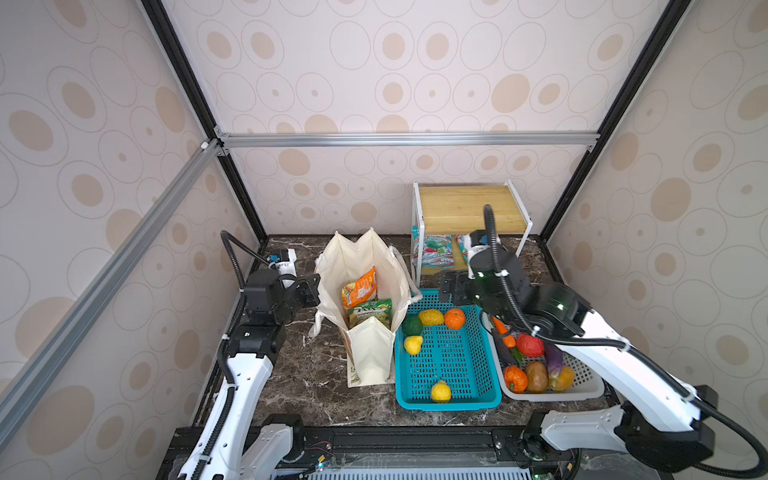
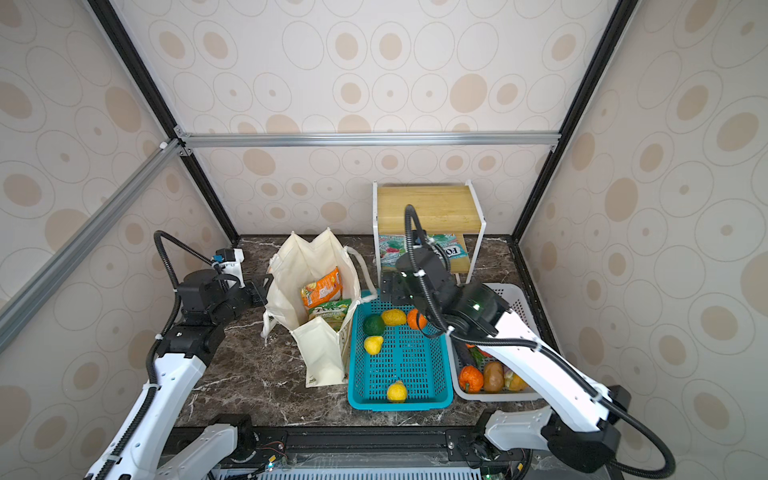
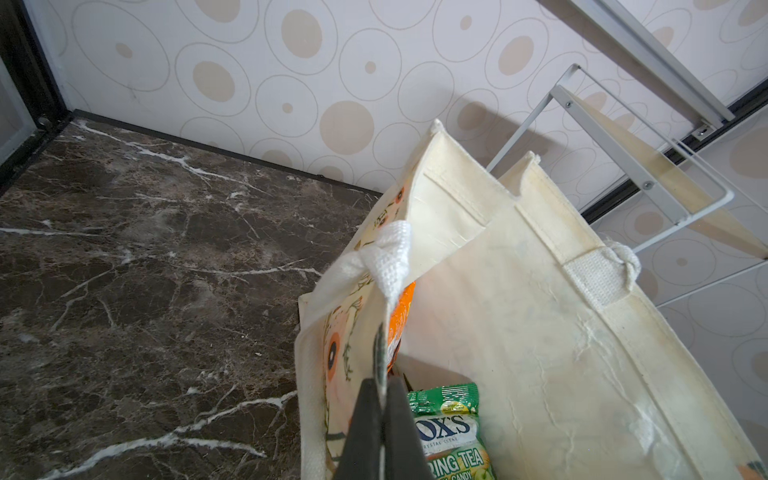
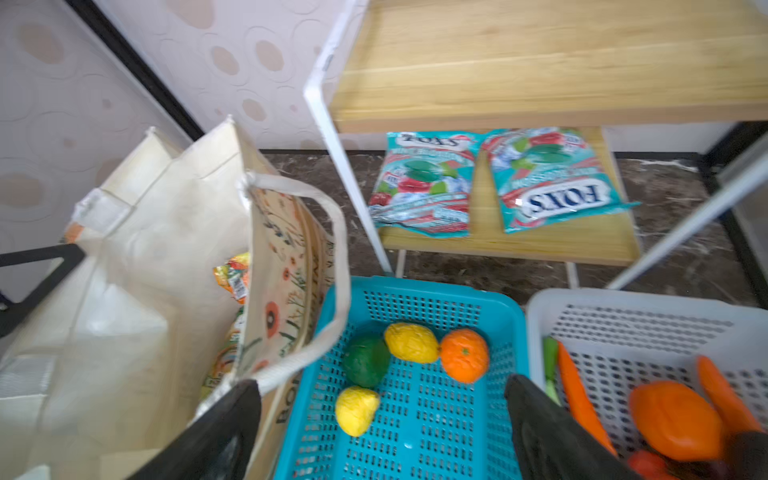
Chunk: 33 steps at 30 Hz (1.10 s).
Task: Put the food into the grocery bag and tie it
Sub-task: 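Raise the right gripper out of the tote and move it over the white basket, then lower the right gripper and close it on the purple eggplant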
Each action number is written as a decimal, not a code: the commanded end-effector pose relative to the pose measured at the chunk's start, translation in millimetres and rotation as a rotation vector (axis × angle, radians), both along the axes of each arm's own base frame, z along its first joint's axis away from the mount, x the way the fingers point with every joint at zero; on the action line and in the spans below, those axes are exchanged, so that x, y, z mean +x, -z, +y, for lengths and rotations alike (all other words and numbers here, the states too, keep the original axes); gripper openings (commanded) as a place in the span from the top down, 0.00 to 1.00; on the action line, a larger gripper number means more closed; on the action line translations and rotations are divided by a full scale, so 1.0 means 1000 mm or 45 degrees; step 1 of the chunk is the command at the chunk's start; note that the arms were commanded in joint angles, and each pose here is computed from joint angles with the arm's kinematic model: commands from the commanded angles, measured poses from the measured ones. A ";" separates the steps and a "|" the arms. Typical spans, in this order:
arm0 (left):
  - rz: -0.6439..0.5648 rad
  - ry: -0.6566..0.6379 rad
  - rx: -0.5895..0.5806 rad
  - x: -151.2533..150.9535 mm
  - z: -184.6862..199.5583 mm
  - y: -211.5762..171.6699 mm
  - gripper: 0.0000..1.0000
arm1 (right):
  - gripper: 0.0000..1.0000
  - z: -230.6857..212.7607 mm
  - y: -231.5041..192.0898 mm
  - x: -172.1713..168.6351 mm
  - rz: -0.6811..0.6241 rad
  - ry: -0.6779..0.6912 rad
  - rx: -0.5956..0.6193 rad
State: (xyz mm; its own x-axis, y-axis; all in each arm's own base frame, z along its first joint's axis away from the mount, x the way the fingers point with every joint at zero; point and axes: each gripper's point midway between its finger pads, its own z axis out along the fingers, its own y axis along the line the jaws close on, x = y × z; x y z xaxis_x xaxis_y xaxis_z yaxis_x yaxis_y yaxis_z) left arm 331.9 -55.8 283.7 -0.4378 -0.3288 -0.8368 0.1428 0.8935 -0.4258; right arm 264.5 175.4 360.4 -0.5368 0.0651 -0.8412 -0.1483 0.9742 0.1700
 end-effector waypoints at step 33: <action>-0.067 0.017 0.002 -0.004 -0.001 0.008 1.00 | 0.17 -0.242 0.211 -0.054 0.516 1.025 -0.065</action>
